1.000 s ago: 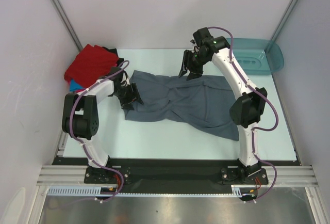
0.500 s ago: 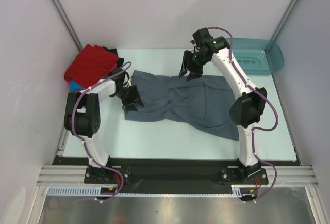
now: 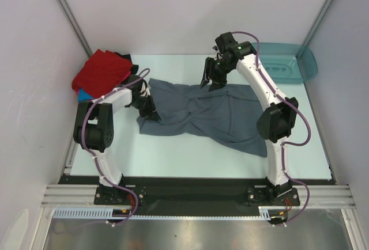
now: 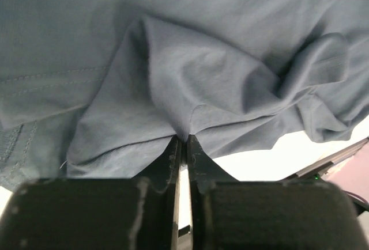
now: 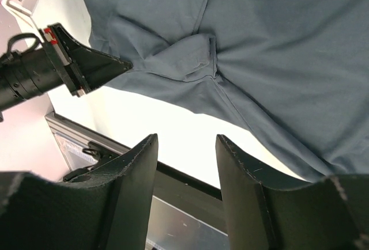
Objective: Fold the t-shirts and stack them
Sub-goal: Fold the tshirt
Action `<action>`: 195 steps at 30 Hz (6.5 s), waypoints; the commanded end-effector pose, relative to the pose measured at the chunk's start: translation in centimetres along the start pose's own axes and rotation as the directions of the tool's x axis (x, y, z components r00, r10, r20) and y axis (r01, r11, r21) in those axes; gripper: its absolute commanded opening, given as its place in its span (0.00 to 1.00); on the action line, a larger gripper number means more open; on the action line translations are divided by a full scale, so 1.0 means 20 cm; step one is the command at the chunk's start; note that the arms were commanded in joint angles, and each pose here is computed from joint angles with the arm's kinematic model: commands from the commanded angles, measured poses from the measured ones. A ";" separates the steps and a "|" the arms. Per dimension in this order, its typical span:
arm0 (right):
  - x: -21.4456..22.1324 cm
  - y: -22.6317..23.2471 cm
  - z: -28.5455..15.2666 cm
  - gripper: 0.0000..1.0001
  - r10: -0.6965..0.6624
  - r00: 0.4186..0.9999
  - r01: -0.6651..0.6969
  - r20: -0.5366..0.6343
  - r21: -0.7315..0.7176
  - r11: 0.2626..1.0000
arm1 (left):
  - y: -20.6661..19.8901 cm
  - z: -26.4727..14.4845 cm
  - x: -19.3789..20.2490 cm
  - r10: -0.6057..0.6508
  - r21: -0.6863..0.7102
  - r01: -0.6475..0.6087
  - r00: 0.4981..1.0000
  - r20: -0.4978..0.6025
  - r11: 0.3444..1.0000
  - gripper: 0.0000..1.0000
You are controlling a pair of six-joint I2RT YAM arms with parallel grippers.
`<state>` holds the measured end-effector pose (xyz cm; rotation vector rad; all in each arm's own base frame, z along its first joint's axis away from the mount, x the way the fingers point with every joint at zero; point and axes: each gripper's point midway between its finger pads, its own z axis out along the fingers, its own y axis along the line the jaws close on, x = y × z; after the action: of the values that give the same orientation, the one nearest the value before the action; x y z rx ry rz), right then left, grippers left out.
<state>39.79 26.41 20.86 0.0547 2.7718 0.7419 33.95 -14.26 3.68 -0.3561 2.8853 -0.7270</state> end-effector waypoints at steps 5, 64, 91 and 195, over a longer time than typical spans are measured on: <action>0.00 0.01 -0.09 0.50 -0.002 0.999 0.002 0.034 -0.003 1.000 | -0.21 -0.08 -0.23 0.060 0.085 -0.066 0.996 0.072 0.994 0.02; 0.51 -0.77 -0.01 0.77 0.356 0.934 -0.313 -0.025 0.425 0.850 | 0.02 -0.38 -0.08 -0.029 0.012 0.028 0.997 0.074 1.000 1.00; 0.59 -0.79 -0.04 0.66 0.418 0.908 -0.384 -0.033 0.331 0.862 | 0.21 -0.30 -0.15 0.037 -0.194 -0.010 0.990 0.135 0.981 1.00; 0.72 -0.91 -0.13 0.59 0.391 0.916 -0.306 -0.096 0.464 0.831 | 0.28 -0.24 0.10 0.109 -0.193 -0.117 0.993 -0.051 0.974 0.03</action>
<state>25.73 10.82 9.97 0.6473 3.1111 0.1400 30.51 -8.20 3.75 -0.2367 3.0208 -0.4424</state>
